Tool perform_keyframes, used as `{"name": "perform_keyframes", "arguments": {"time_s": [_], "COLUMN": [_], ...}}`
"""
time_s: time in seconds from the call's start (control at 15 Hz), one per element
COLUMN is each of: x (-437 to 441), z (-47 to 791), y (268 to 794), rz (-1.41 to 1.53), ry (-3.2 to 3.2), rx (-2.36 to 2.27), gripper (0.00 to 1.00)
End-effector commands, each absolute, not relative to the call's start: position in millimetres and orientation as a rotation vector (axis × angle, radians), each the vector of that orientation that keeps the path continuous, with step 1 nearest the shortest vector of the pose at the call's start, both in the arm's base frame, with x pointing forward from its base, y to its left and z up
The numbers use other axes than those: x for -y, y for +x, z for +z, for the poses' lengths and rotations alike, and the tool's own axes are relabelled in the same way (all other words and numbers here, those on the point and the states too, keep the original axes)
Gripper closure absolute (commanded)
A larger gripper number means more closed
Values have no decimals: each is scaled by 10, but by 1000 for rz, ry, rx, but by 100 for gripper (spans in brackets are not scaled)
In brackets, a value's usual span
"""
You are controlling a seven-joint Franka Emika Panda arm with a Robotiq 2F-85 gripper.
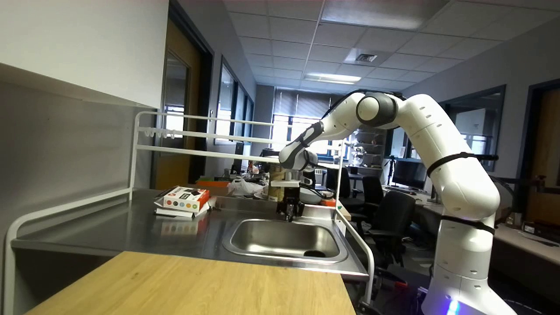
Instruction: Turn the tap nozzle to the right
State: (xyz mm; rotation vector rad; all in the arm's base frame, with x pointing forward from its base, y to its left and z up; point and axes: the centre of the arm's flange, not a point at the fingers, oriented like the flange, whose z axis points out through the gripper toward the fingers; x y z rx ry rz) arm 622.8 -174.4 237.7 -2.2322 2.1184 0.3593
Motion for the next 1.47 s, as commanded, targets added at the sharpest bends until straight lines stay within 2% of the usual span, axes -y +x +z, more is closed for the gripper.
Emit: {"name": "perform_keyframes", "arguments": {"time_s": [0.0, 1.4], "x": [1888, 2286], "z": [2255, 2123], "y": [5762, 5333], "rz": [385, 366], "ry": [-2236, -2231], "rx": [-2113, -1994], "gripper": [94, 94]}}
